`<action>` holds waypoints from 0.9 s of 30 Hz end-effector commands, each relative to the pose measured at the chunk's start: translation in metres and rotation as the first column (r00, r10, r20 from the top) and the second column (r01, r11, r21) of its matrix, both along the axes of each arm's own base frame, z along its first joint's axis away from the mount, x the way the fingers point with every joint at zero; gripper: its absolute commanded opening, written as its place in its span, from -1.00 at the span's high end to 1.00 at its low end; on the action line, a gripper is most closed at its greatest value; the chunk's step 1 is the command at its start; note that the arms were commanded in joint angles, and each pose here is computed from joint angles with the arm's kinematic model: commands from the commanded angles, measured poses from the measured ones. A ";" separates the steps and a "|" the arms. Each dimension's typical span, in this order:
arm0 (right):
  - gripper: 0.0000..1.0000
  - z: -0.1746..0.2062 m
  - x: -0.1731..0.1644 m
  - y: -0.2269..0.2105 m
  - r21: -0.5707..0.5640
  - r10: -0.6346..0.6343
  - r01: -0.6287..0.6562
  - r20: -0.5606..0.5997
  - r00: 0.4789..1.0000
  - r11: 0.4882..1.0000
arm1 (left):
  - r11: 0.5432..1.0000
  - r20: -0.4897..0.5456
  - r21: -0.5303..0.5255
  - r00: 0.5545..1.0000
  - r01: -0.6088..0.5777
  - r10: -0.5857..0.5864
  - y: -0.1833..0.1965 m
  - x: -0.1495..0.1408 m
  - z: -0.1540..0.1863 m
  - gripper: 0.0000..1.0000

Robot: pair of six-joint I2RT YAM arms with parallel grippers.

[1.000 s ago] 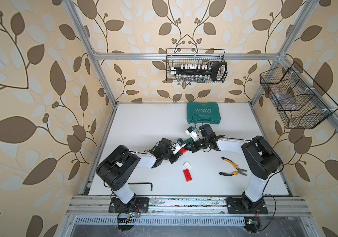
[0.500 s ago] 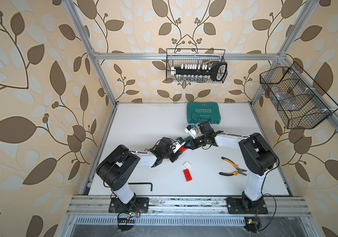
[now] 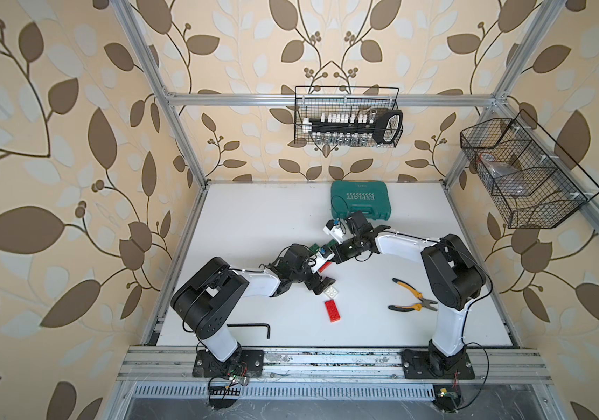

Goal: Assemble a small pinwheel with lego
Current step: Assemble the lego brick with the lego brick.

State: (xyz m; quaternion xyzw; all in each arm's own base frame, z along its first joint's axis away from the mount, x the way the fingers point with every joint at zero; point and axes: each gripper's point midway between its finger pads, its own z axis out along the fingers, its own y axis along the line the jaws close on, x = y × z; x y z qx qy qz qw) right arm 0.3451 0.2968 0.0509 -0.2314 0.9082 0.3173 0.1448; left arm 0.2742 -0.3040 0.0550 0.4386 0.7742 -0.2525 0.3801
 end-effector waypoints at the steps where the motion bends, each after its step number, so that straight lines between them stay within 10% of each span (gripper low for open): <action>1: 0.82 -0.061 -0.031 -0.040 -0.246 -0.035 -0.001 -0.144 0.989 0.969 | 0.989 0.025 -0.130 0.997 -0.069 0.073 0.001 0.015 0.046 -0.98; 6: 0.82 -0.078 -0.045 -0.045 -0.260 -0.035 -0.009 -0.165 0.986 0.965 | 0.953 -0.077 -0.173 0.968 -0.250 0.240 0.023 0.033 0.074 -0.98; 15: 0.80 -0.014 -0.022 -0.006 -0.048 -0.027 0.021 -0.115 0.993 0.999 | 0.741 -0.305 -0.269 0.784 -0.616 0.541 0.073 0.054 0.093 -0.98; 22: 0.61 0.045 -0.006 0.008 0.054 -0.032 0.033 -0.020 0.999 0.998 | 0.735 -0.387 -0.247 0.760 -0.631 0.522 0.072 0.043 0.081 -0.98; 27: 0.48 0.053 -0.018 -0.007 0.002 -0.049 0.049 -0.013 0.999 0.999 | 0.613 -0.510 -0.182 0.607 -0.769 0.610 0.089 0.042 0.066 -0.98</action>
